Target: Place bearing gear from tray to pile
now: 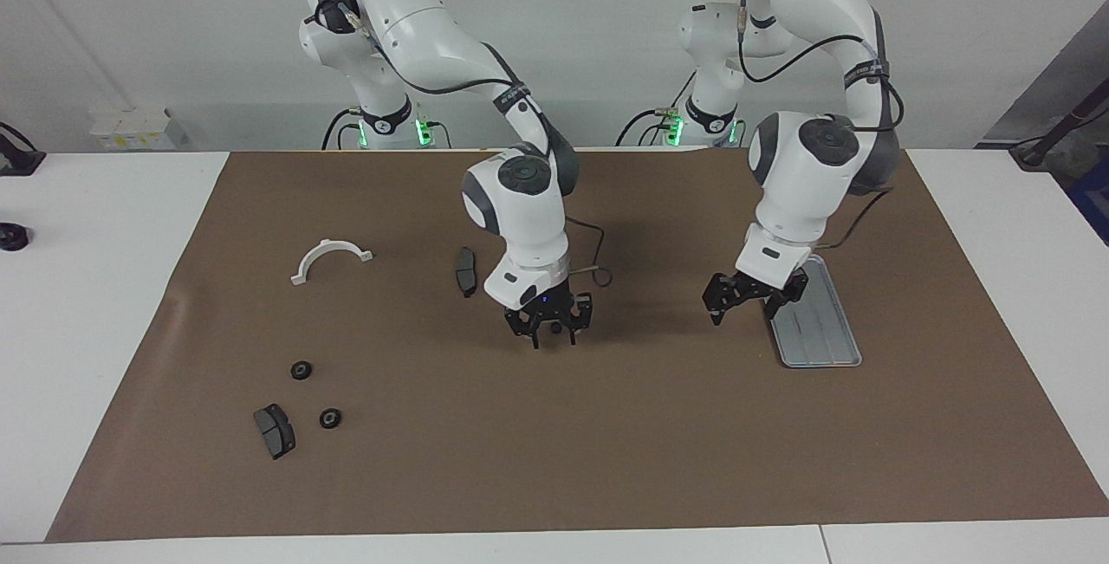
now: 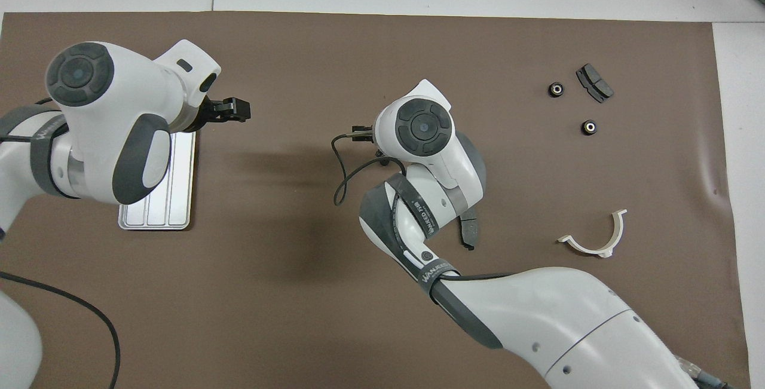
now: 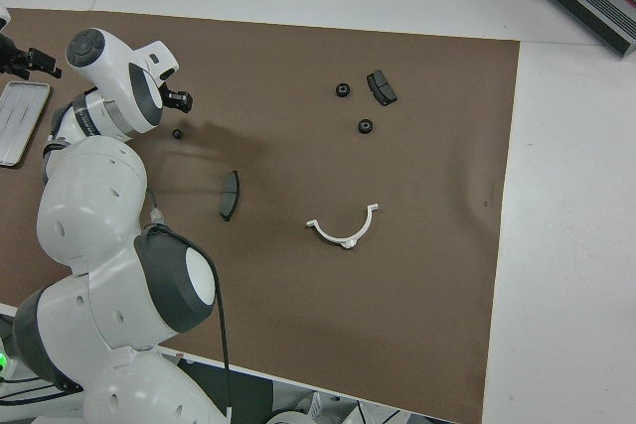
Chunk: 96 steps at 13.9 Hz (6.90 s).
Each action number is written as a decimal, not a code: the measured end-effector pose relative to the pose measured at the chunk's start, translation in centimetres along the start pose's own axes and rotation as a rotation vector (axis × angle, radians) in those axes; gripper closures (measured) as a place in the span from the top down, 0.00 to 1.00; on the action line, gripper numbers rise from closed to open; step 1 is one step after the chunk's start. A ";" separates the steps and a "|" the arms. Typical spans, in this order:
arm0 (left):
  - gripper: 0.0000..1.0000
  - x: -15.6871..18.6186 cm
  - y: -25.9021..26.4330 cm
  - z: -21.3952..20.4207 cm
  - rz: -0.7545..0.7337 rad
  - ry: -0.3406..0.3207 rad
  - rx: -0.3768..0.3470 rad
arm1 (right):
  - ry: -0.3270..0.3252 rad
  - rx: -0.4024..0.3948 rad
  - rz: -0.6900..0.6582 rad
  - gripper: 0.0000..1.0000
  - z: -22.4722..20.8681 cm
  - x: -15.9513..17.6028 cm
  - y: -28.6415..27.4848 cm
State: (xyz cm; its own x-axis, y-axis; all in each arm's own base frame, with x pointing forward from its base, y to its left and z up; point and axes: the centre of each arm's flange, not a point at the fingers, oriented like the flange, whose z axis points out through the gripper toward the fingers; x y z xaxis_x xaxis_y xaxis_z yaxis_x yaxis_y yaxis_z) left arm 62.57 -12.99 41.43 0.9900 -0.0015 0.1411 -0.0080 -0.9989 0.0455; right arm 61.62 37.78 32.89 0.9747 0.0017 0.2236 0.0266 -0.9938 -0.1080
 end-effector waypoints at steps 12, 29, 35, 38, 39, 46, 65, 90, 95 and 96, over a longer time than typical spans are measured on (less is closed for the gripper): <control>1.00 -1.3 -15.5 -8.2 0.166 -0.052 0.041 | -0.053 -0.058 -0.044 0.50 1.8 -3.3 0.7; 1.00 -4.6 -8.3 -20.7 0.031 -0.153 0.017 | -0.069 -0.065 -0.053 0.41 2.4 -4.2 0.5; 1.00 -4.7 -8.4 -20.6 0.029 -0.154 0.018 | -0.074 -0.068 -0.053 0.25 2.6 -4.4 0.6; 1.00 -4.7 -8.5 -20.5 0.027 -0.155 0.018 | -0.074 -0.068 -0.053 0.21 2.6 -4.4 0.6; 1.00 -4.7 -8.6 -20.5 0.026 -0.155 0.018 | -0.074 -0.068 -0.053 0.21 2.6 -4.4 0.6; 1.00 -4.7 -8.9 -20.4 0.026 -0.150 0.017 | -0.078 -0.092 -0.031 0.21 1.1 -2.6 3.2; 1.00 -5.2 -9.7 -20.0 0.013 -0.161 0.020 | -0.209 -0.125 -0.032 0.21 -5.2 3.8 36.0; 1.00 -5.2 -9.7 -20.0 0.013 -0.161 0.021 | -0.263 -0.085 0.088 1.00 -29.8 -0.6 33.4; 1.00 -5.2 -9.7 -20.0 0.013 -0.161 0.021 | -0.240 -0.083 0.088 1.00 -29.9 -0.3 33.4; 1.00 -5.2 -9.7 -20.0 0.013 -0.161 0.021 | -0.240 -0.083 0.088 1.00 -29.9 -0.3 33.4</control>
State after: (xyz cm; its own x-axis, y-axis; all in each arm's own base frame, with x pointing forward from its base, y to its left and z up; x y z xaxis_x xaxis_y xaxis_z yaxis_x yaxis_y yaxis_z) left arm 54.68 -2.32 60.02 0.9996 -0.0201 -0.0186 -0.0196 -0.9995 0.0243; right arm 55.55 1.30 58.13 0.9975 -0.0682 -0.0200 -0.0688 -0.9970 -0.0346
